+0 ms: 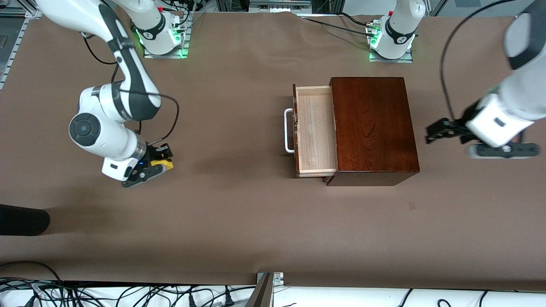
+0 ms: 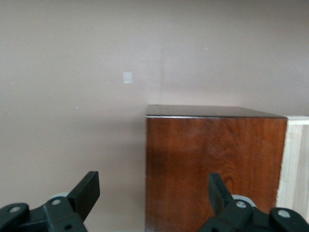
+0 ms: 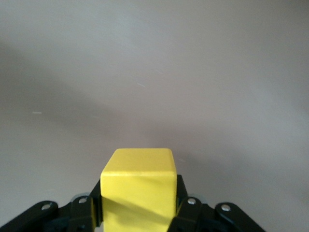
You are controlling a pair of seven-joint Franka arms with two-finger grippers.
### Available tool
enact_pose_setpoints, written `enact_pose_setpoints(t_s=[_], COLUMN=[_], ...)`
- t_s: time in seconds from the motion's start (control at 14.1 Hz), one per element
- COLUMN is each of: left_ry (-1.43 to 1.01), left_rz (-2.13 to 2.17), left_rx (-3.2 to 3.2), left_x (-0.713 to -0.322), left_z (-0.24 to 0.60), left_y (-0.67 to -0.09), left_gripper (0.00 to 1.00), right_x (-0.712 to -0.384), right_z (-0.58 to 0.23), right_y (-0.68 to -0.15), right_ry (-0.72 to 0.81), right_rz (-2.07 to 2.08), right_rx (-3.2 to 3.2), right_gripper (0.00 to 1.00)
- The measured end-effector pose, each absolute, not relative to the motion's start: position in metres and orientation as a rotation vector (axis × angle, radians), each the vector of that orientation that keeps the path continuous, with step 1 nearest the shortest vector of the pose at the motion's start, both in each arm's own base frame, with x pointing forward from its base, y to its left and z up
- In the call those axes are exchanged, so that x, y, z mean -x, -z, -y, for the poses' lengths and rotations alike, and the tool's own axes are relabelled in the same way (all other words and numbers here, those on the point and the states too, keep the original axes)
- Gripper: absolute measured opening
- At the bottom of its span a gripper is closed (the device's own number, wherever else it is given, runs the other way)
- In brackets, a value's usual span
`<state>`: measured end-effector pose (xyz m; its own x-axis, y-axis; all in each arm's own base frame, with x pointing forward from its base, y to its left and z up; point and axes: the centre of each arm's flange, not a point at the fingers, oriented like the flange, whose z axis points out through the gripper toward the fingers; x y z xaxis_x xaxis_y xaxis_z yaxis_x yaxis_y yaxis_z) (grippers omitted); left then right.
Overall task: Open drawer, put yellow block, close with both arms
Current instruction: 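Carry the yellow cube with the right gripper over the open drawer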
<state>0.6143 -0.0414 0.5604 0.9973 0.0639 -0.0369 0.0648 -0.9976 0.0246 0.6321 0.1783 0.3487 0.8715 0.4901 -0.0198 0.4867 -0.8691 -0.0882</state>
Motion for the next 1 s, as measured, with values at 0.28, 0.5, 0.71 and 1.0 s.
enact_pose_setpoints(t_s=[0.28, 0.5, 0.71, 1.0], left_ry=[0.016, 0.006, 0.010, 0.009], left_rz=[-0.113, -0.071, -0.061, -0.055], left_rx=[-3.115, -3.116, -3.117, -3.117], left_x=[-0.578, -0.572, -0.572, -0.572], left_z=[0.028, 0.031, 0.034, 0.035], left_y=[-0.561, -0.561, -0.558, -0.558], left_gripper=[1.00, 1.00, 1.00, 1.00], right_x=[-0.607, -0.561, -0.501, -0.439], right_z=[-0.296, -0.404, -0.513, -0.597], right_y=[-0.406, -0.438, -0.465, -0.464], right_ry=[0.022, 0.115, 0.202, 0.271], right_rz=[1.134, 1.420, 1.657, 1.874], right_rx=[2.851, 2.752, 2.602, 2.478], right_gripper=[0.56, 0.56, 0.56, 0.56])
